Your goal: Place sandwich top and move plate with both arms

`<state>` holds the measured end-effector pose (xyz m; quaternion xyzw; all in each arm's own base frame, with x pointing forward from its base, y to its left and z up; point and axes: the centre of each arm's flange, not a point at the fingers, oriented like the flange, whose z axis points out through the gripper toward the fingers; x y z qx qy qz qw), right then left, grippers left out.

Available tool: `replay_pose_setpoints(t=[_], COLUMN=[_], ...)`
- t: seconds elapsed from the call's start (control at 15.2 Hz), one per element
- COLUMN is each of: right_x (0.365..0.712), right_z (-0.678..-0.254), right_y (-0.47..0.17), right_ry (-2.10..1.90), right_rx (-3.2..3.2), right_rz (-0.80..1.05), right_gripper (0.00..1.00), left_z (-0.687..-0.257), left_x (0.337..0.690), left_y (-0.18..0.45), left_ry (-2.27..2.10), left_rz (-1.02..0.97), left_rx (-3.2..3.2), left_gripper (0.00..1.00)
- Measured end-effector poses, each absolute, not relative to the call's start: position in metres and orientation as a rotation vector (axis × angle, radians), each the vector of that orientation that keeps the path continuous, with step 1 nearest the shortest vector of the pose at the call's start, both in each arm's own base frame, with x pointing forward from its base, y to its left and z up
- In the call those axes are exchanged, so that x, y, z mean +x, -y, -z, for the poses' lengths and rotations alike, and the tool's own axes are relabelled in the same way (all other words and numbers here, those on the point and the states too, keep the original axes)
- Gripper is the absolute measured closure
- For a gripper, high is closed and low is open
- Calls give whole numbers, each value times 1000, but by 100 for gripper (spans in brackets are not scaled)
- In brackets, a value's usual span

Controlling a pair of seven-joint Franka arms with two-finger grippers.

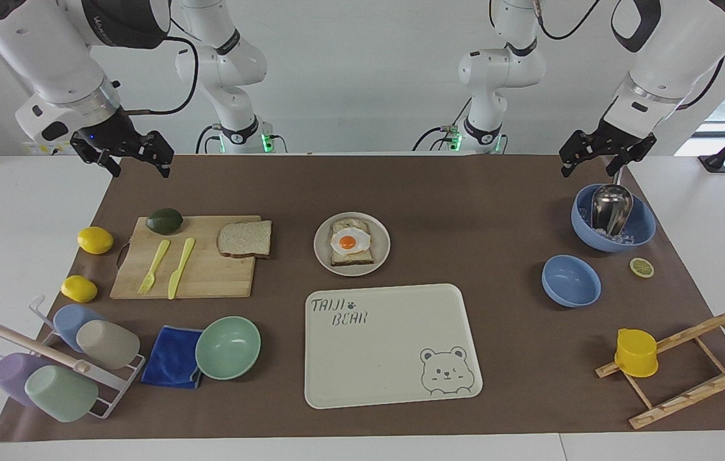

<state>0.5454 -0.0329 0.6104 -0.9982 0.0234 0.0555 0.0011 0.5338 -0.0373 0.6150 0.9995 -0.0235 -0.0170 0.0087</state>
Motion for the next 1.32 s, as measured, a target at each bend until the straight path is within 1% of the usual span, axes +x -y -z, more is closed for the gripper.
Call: replay_pose_setpoints(t=[0.46,0.53,0.66,0.79,0.92,1.12,1.32], right_x=[545,545,544,542,546,557,564], right_z=[-608,-607,-602,-589,-561,-498,-419], right_y=[26,13,-32,-77,-121,-192,-220], right_ry=[-39,16,167,252,277,219,117], right_rx=[-3144,-3175,-3243,-3305,-3371,-3424,-3448], right_rz=[-185,-193,-208,-236,-268,-266,-281], right_gripper=[0,0,0,0,0,0,0], left_z=[-615,-615,-615,-615,-615,-615,-615], left_x=[534,534,534,534,534,534,534], left_y=[37,37,37,37,37,37,37], left_ry=[73,73,73,73,73,73,73], left_rz=[53,53,53,53,53,53,53], left_rx=[3123,3123,3123,3123,3123,3123,3123], left_gripper=[0,0,0,0,0,0,0])
